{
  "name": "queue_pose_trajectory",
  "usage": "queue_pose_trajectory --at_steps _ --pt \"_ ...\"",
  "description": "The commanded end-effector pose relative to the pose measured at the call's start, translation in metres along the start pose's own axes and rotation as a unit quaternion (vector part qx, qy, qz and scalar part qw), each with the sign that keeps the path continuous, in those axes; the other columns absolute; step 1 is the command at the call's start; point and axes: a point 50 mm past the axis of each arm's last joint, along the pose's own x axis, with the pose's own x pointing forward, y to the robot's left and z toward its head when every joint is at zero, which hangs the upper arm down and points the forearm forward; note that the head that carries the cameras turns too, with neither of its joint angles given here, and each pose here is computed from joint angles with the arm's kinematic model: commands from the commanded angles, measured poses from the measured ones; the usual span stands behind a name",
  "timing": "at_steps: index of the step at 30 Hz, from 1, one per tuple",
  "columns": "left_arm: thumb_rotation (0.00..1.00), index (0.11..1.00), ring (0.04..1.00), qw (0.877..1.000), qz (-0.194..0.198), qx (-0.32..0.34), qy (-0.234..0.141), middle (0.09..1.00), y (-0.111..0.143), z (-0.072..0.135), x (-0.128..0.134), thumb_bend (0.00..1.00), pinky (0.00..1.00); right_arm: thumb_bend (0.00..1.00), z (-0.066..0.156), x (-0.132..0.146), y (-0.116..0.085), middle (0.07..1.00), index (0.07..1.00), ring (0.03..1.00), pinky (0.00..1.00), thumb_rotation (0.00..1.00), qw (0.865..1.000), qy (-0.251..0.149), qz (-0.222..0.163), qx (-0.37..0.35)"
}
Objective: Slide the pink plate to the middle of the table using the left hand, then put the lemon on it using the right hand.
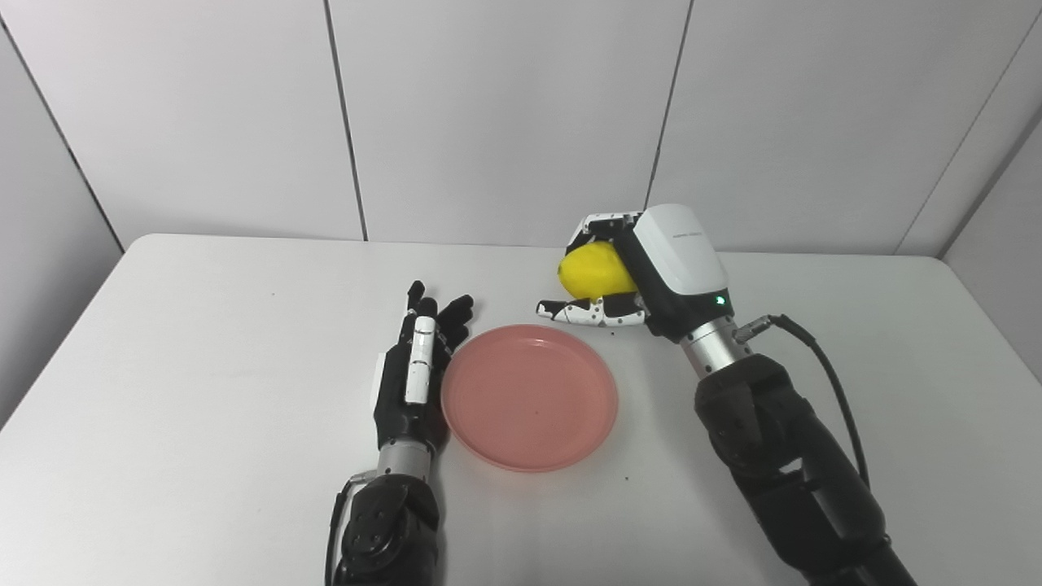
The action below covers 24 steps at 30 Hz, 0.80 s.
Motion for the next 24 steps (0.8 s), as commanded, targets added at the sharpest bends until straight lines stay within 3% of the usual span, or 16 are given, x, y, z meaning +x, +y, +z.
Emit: queue_pose_trajectory --at_steps 1,8,13,18,24 --pt "0.79 1.0 0.848 0.998 0.016 -0.025 0.054 0.78 -0.009 -0.025 -0.012 0.73 0.9 0.54 0.013 0.017 -0.015 0.293 0.349 0.223 0.18 0.45 0.999 -0.036 -0.023 -0.007" --pt "0.81 1.0 0.84 0.998 0.016 -0.019 0.055 0.776 -0.012 -0.025 -0.012 0.73 0.88 0.53 0.021 0.021 0.004 0.286 0.32 0.217 0.17 0.48 0.999 -0.044 0.007 -0.004" --pt "0.82 1.0 0.843 0.998 0.02 -0.022 0.054 0.773 -0.013 -0.025 -0.01 0.72 0.89 0.53 0.024 0.021 0.014 0.304 0.347 0.232 0.18 0.45 0.999 -0.041 0.021 -0.004" --pt "0.81 1.0 0.834 0.998 0.025 -0.022 0.051 0.748 -0.012 -0.025 -0.009 0.72 0.91 0.52 0.026 0.016 0.024 0.377 0.461 0.297 0.23 0.47 0.998 -0.043 0.039 -0.005" --pt "0.82 1.0 0.844 0.998 0.024 -0.017 0.051 0.759 -0.011 -0.026 -0.009 0.72 0.94 0.52 0.027 0.014 0.035 0.346 0.404 0.286 0.23 0.5 0.997 -0.044 0.061 -0.009"
